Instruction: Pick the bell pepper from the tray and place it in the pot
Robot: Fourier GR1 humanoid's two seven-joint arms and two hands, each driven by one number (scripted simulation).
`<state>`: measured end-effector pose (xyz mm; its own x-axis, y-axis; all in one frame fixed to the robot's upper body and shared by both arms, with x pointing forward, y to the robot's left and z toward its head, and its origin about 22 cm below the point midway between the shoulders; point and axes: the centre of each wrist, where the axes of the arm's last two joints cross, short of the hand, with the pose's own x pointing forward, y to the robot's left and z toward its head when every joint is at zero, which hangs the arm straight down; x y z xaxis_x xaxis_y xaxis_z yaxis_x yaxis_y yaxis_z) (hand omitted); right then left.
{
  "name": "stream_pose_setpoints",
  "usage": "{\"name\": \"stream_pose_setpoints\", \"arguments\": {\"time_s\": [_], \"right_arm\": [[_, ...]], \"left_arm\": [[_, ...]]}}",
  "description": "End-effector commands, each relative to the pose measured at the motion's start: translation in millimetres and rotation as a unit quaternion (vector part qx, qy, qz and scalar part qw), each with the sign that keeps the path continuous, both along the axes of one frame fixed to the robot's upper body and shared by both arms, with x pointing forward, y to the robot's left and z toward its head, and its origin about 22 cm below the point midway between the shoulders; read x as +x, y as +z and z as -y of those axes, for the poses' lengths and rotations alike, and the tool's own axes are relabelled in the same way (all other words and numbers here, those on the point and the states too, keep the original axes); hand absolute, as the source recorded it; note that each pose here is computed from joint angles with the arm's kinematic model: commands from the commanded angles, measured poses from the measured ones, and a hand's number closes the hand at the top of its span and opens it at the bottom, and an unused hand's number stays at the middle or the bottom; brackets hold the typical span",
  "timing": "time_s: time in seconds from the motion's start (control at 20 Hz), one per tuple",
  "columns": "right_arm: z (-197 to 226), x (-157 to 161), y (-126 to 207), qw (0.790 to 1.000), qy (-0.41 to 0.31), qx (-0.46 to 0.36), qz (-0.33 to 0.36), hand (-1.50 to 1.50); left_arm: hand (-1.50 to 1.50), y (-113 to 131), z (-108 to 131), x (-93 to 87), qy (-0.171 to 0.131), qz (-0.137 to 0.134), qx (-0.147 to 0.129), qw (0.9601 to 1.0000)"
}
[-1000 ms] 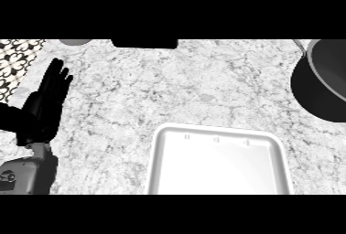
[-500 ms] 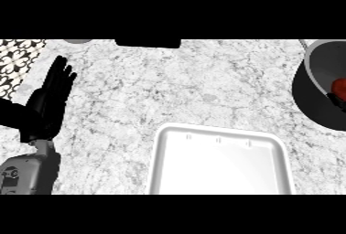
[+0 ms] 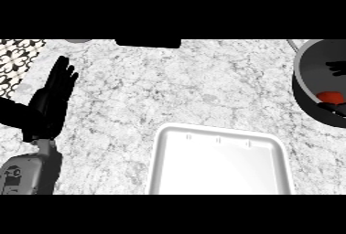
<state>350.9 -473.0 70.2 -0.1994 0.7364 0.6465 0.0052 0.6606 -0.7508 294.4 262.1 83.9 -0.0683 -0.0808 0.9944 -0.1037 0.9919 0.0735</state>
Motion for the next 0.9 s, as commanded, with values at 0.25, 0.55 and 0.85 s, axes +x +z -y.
{"name": "stream_pose_setpoints", "arguments": {"time_s": [0.25, 0.55, 0.85], "right_arm": [[5, 3, 3, 0.974, 0.029, 0.222, 0.030, -1.50], [51, -24, 35, 0.961, 0.014, 0.273, 0.043, -1.50], [82, -48, 61, 0.958, 0.000, 0.285, 0.032, -1.50]], "left_arm": [[0.00, 15, -11, 9.5, 0.006, 0.005, -0.003, 1.0000], [0.00, 4, 2, 7.5, 0.018, 0.004, 0.002, 0.9998], [0.00, 8, 1, 1.2, 0.000, 0.005, -0.004, 1.0000]]}}
